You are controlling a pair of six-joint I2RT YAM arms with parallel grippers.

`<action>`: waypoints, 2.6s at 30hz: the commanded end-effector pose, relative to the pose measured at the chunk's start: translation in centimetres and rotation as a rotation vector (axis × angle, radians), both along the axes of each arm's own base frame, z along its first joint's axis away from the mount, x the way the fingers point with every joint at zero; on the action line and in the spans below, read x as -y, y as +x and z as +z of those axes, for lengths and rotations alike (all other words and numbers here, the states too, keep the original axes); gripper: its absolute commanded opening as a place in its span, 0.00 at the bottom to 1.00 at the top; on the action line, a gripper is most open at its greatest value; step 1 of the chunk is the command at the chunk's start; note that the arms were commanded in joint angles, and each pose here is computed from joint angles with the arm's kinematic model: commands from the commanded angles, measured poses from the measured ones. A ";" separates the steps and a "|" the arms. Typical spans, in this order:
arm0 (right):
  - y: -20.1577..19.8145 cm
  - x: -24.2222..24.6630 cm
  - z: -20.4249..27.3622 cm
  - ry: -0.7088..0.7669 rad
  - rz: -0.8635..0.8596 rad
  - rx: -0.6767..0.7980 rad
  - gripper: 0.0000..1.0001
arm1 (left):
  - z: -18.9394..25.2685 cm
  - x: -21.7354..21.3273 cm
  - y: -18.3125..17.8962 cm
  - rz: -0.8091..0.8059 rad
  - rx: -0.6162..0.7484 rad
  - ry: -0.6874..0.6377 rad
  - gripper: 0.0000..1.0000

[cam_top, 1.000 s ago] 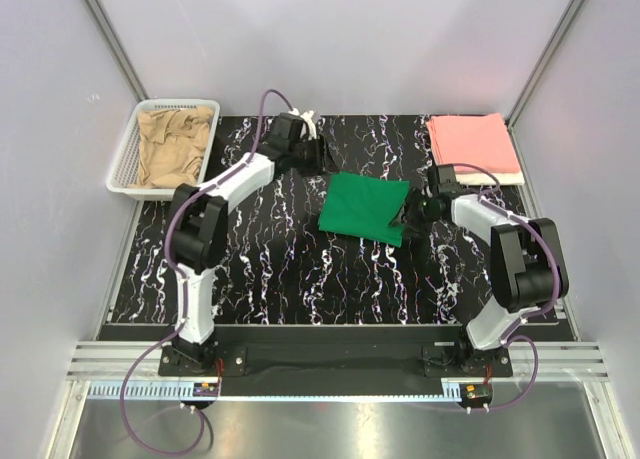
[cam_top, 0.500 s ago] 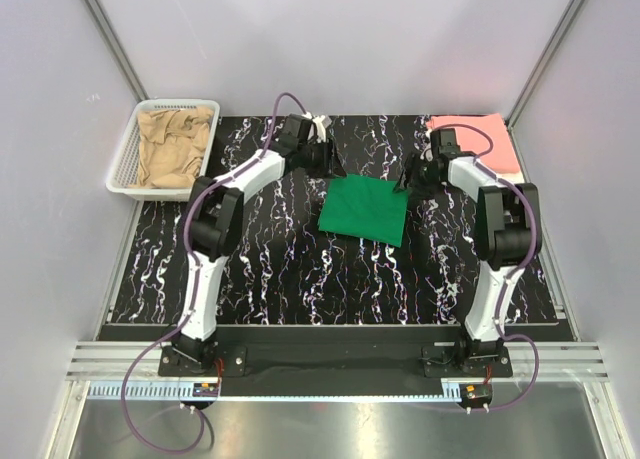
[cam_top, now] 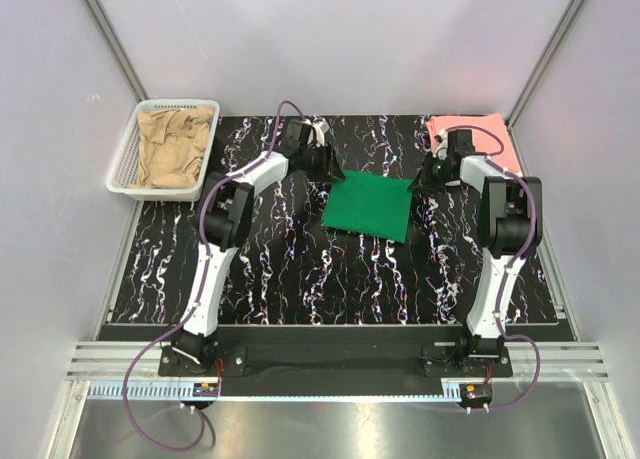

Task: Fold and stack the t-shirts
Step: Fold the tshirt, then neatly place the folded tshirt to the corner

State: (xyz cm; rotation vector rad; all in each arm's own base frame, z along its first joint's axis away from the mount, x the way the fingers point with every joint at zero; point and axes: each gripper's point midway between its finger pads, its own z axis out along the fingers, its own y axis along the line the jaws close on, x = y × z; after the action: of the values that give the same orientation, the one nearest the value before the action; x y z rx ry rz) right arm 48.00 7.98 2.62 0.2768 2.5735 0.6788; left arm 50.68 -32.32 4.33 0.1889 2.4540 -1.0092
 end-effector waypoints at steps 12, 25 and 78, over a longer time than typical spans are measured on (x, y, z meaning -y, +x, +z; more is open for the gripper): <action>0.5 1.6 1.8 0.108 -0.020 0.048 0.42 | 9.4 -1.7 1.3 0.020 0.157 -0.100 0.50; 0.9 0.6 2.7 0.229 0.072 0.051 0.65 | 4.5 -3.1 -9.3 -0.081 0.039 -0.003 0.49; 3.6 3.9 8.1 0.051 0.185 0.146 0.00 | 1.0 -4.6 -12.1 -0.076 -0.137 0.139 0.32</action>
State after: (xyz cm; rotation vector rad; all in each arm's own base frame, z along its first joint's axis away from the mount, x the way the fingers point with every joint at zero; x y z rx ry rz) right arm 50.20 5.30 3.28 0.0869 2.5939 0.9598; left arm 38.86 -29.22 2.76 0.2506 2.6495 -1.0085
